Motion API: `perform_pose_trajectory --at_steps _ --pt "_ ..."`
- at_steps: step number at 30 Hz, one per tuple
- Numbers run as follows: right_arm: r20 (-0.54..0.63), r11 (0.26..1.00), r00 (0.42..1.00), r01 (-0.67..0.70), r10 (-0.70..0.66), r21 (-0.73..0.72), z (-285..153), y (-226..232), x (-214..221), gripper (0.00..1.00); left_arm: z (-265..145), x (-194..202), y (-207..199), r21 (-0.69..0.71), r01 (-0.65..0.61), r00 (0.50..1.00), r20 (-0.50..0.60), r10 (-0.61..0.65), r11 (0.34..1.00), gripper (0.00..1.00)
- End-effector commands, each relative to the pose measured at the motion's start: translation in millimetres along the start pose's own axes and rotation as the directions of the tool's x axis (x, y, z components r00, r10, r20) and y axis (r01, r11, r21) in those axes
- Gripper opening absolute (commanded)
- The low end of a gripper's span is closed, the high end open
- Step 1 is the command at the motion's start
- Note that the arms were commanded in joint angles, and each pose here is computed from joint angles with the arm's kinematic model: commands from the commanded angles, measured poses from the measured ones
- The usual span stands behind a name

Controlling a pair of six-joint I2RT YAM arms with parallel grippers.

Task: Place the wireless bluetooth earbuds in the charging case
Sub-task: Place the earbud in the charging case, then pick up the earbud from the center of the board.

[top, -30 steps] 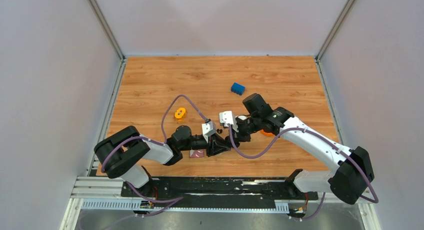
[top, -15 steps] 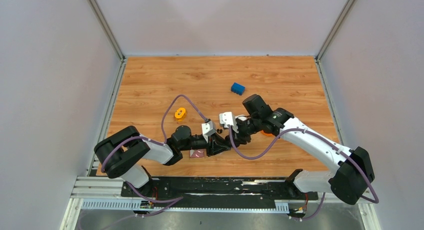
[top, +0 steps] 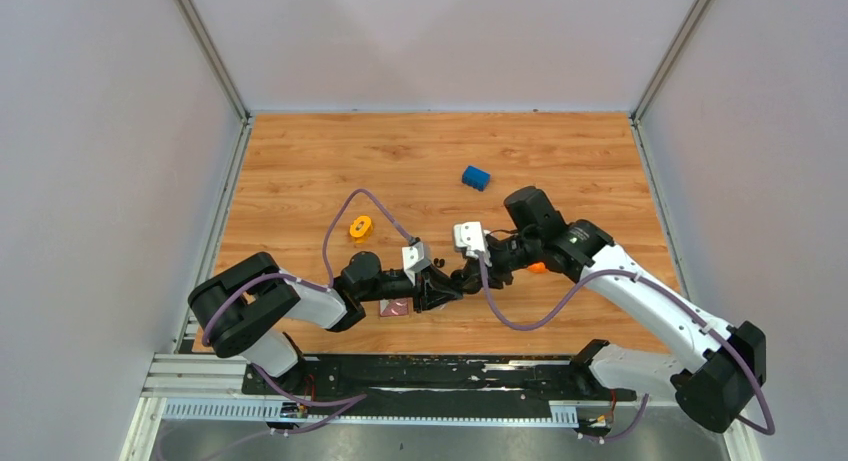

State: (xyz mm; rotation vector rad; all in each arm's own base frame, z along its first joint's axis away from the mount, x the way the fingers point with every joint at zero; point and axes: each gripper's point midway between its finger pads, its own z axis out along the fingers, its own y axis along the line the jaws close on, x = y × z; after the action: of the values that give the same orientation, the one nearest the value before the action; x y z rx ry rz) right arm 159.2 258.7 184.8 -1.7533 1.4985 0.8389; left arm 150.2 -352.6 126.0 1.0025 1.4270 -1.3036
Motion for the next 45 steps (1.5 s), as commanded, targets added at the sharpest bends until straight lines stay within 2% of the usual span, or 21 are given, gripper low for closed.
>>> perform_pose_trajectory --at_steps 1,4,6,10,16,21,26,30,34,39,45 --pt "0.113 0.997 0.992 0.06 -0.056 -0.039 -26 11 -34 0.3 6 -22 -4 0.021 -0.056 0.996 0.064 0.055 0.998 0.0" --pt "0.176 0.999 0.984 0.027 -0.029 0.017 -44 -4 -44 0.29 5 -23 -4 0.019 -0.056 0.996 0.067 0.055 0.998 0.0" --pt "0.19 0.992 0.981 -0.048 0.025 0.117 -55 -30 -37 0.29 4 -25 -5 0.017 -0.057 0.996 0.074 0.056 0.998 0.0" --pt "0.205 0.969 0.975 -0.129 0.086 0.208 -64 -60 -17 0.26 -1 -34 -3 -0.022 -0.074 0.991 0.11 0.076 0.997 0.0" --pt "0.188 0.94 0.981 -0.111 0.051 0.323 -64 -87 -3 0.18 -24 -42 31 -0.269 -0.117 0.985 0.09 0.146 0.956 0.0" --pt "0.193 0.898 0.963 -0.248 0.188 0.364 -52 -113 16 0.18 -51 -61 48 -0.435 -0.128 0.968 0.142 0.208 0.891 0.0" --pt "0.103 0.898 0.937 -0.35 0.334 0.265 -13 -112 58 0.19 -67 -66 58 -0.52 -0.115 0.963 0.152 0.224 0.846 0.0" --pt "0.037 0.958 0.969 -0.246 0.243 0.15 15 -98 64 0.22 -80 -71 66 -0.587 -0.094 0.956 0.172 0.238 0.804 0.0" --pt "0.011 0.995 1.0 -0.005 0.004 0.095 37 -88 64 0.26 -92 -74 73 -0.64 -0.068 0.951 0.189 0.243 0.765 0.0" --pt "-0.113 0.967 0.964 0.249 -0.241 0.058 68 -85 74 0.28 -102 -80 74 -0.664 -0.053 0.943 0.211 0.256 0.746 0.0" --pt "-0.169 0.942 0.928 0.333 -0.333 -0.029 95 -92 82 0.32 -107 -83 75 -0.677 -0.045 0.938 0.224 0.264 0.734 0.0"
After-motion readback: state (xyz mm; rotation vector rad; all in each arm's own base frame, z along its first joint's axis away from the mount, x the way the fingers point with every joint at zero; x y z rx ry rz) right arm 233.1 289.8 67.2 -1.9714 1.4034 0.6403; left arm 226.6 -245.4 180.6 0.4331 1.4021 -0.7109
